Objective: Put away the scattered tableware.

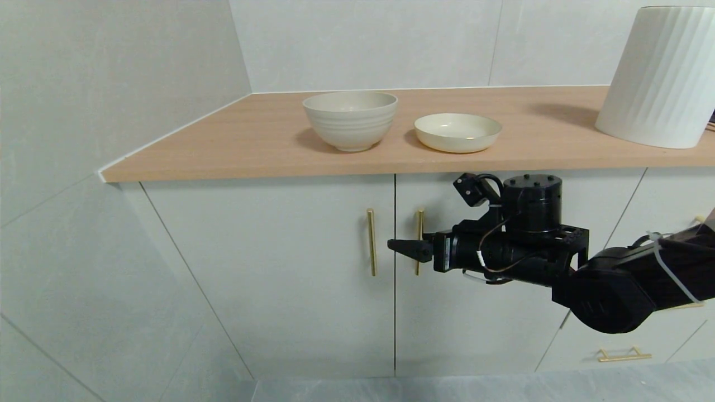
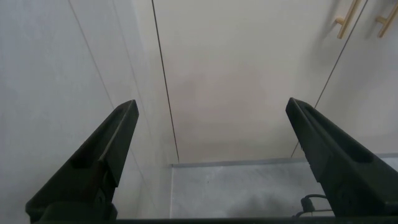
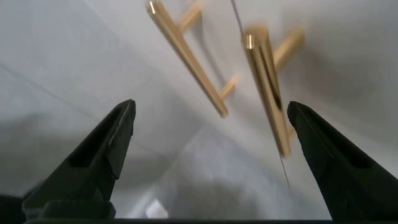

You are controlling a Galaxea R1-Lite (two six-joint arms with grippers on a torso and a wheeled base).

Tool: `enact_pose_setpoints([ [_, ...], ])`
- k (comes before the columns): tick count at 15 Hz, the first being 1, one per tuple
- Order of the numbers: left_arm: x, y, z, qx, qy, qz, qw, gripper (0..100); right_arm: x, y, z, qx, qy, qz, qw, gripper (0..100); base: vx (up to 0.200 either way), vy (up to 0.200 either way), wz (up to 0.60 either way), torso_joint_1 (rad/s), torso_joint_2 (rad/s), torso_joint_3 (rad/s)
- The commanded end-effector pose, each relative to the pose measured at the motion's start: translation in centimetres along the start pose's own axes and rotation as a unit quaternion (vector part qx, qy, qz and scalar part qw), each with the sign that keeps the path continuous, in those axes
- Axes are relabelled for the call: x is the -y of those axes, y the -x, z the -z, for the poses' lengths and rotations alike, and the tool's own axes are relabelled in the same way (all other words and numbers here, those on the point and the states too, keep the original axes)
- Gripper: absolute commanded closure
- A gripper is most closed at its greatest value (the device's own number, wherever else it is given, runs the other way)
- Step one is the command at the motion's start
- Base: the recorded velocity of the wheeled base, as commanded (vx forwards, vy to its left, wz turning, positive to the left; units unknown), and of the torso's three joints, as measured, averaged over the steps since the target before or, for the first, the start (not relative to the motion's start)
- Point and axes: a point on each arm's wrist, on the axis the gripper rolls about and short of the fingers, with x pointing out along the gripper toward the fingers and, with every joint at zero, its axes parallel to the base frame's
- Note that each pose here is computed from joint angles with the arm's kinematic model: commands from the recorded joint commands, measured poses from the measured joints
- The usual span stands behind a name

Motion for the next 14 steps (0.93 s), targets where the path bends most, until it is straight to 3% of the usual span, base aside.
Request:
enact_pose_setpoints([
  [1,0.0,0.0,0.0,-0.001,0.0,0.0,1.0,0,0.2,-0.2,0.3,-0.004,-0.002,0.001,1.0,0,0.0,0.0,0.0,0.0,0.0,0.0],
  [11,0.0,0.0,0.0,-0.001,0.0,-0.001,1.0,0,-0.3,-1.4,1.5,0.002,-0.007,-0.013,1.0,0,0.0,0.0,0.0,0.0,0.0,0.0],
  [14,0.0,0.0,0.0,-0.001,0.0,-0.001,1.0,0,-1.7,-1.3,1.5,0.001,-0.029,-0.029,0.999,0,0.0,0.0,0.0,0.0,0.0,0.0],
])
